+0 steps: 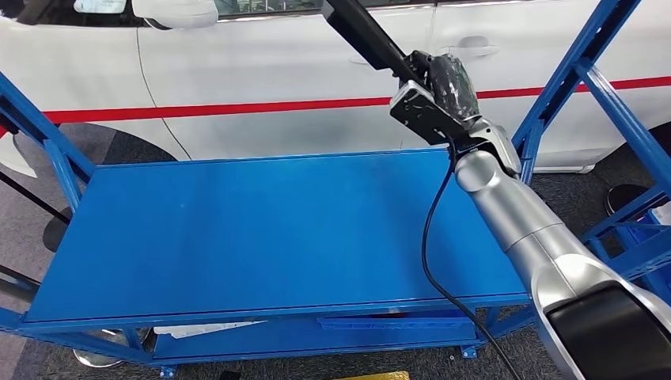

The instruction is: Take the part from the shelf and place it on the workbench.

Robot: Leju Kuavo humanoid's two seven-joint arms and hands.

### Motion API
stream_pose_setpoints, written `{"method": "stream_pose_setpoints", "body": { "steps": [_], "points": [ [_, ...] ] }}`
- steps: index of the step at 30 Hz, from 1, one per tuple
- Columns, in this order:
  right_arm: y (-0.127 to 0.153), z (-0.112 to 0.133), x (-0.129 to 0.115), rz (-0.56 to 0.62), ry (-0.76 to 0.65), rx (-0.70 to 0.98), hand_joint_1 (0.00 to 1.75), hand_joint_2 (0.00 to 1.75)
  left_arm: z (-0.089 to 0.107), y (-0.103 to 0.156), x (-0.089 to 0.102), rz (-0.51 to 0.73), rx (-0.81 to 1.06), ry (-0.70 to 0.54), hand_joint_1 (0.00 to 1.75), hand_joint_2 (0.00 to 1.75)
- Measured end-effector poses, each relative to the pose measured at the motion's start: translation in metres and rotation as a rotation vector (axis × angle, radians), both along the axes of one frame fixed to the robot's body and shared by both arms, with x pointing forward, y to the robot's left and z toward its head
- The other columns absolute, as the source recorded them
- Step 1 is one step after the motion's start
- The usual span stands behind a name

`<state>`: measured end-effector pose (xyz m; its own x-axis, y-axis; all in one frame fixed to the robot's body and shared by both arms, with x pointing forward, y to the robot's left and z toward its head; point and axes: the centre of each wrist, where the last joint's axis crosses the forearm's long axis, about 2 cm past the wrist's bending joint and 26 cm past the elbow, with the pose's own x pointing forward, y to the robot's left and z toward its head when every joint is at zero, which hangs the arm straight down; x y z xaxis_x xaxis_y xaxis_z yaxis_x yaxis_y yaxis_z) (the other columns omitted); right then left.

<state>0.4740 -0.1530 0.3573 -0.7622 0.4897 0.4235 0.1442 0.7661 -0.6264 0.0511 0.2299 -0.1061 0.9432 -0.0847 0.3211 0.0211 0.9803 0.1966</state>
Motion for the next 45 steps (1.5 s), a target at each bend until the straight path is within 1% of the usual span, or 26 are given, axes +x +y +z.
{"method": "stream_pose_setpoints", "body": {
  "steps": [6, 10, 26, 32, 45],
  "points": [
    [-0.009, -0.017, -0.006, -0.005, 0.006, 0.021, 1.75, 1.75, 0.000, -0.001, -0.001, -0.006, -0.008, -0.018, 0.00, 1.75],
    [-0.013, -0.021, -0.006, -0.011, 0.012, 0.022, 1.75, 1.75, 0.000, 0.000, -0.001, -0.005, -0.006, -0.019, 0.00, 1.75],
    [-0.016, -0.019, -0.005, -0.009, -0.009, 0.044, 1.75, 1.75, 0.000, -0.002, 0.000, -0.007, -0.008, -0.003, 0.00, 1.75],
    [-0.015, -0.005, -0.006, -0.007, -0.040, 0.068, 1.75, 1.75, 0.000, -0.002, 0.001, -0.009, -0.002, 0.001, 0.00, 1.75],
    [-0.015, 0.001, -0.005, -0.014, -0.048, 0.067, 1.75, 1.75, 0.000, -0.001, 0.002, -0.016, 0.007, -0.003, 0.00, 1.75]
  ]
}}
